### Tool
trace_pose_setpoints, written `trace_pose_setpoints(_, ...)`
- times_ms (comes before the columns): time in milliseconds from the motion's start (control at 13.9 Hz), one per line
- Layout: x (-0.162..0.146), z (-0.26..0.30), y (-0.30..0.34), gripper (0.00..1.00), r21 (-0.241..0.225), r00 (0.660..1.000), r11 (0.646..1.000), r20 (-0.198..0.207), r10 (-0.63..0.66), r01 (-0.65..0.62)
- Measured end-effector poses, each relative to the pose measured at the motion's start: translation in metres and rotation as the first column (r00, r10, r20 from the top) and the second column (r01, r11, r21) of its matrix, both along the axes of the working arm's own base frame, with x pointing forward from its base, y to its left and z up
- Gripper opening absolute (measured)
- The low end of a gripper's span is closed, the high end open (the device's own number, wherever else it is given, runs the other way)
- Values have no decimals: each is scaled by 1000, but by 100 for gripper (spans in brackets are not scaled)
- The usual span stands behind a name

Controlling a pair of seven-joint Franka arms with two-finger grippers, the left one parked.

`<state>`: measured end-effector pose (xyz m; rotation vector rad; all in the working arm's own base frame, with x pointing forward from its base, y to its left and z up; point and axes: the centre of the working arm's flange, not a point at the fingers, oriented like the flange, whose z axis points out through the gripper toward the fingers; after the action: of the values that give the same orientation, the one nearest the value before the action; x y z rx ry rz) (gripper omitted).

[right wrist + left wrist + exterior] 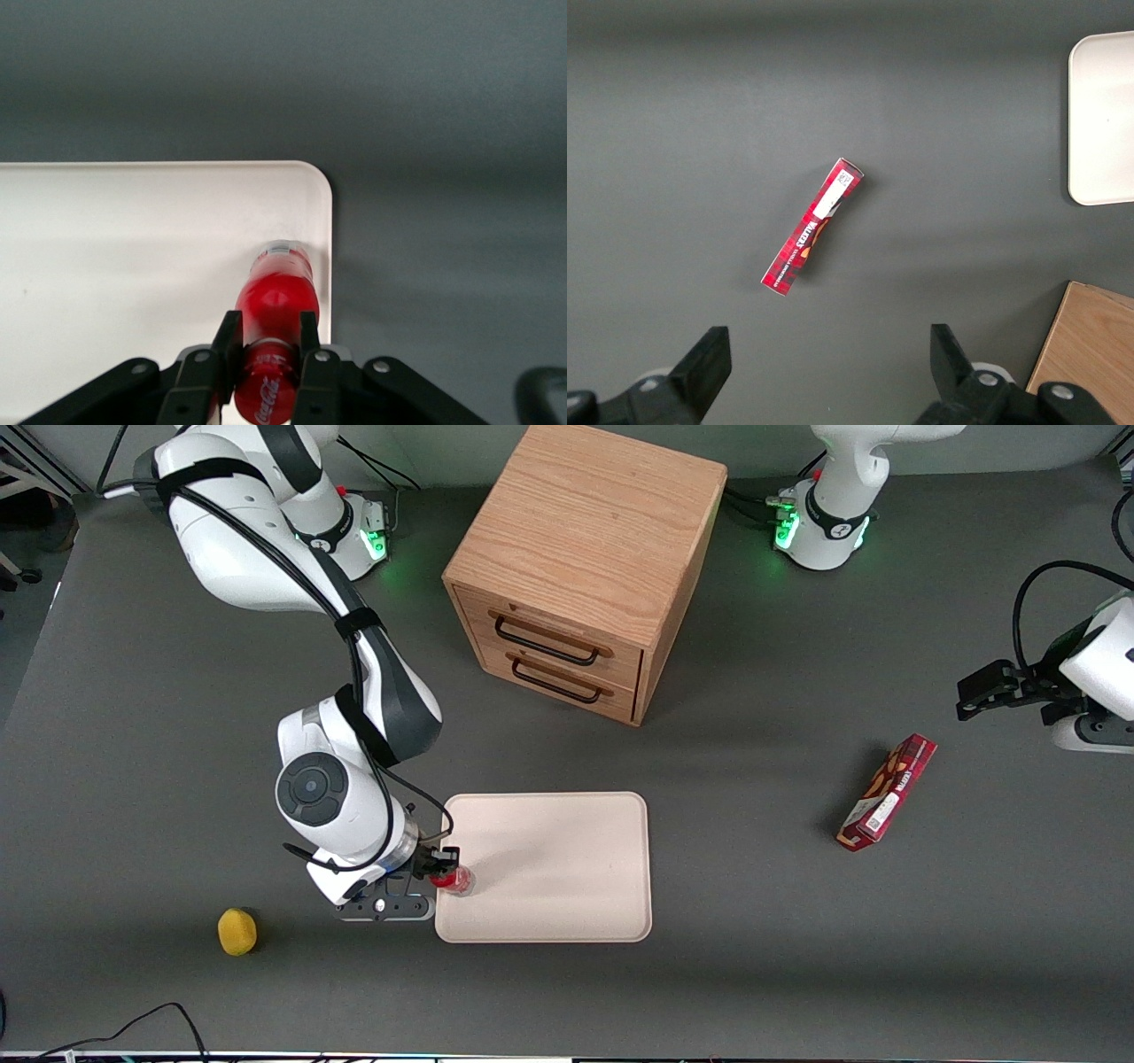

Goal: Place coke bottle on tray
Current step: 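Carry the held bottle over to the cream tray's edge, then lower the bottle onto the tray and open the right gripper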

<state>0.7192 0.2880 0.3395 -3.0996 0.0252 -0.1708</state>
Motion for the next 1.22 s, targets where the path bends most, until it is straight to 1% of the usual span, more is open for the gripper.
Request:
trace_pose_setpoints(288, 4, -7, 1, 30, 3, 1000, 1000, 6, -1, 1)
trace_pose_setpoints(431, 6, -8, 1, 30, 8, 1000, 1000, 18, -2, 2)
trace_pose_setpoints(503, 7, -8, 1, 37, 9, 1000, 1000, 21, -2, 2)
trace_pose_setpoints(647, 7, -7, 1, 59, 10, 1000, 1000, 25, -3, 3)
trace_pose_setpoints(719, 8, -6, 1, 67, 9, 1000, 1000, 28, -2, 2)
trace_pose_setpoints(863, 10, 2, 1, 90, 11, 999, 1000, 42, -2, 2)
trace_pose_setpoints(935, 11, 9, 0, 99, 12, 999, 1000, 49, -4, 3)
trace_pose_setpoints(1007, 10, 17, -2, 100, 11, 999, 1000, 49, -6, 5)
trace_pose_setpoints(1222, 3, 48, -10, 100, -8, 1000, 1000, 18, -14, 14)
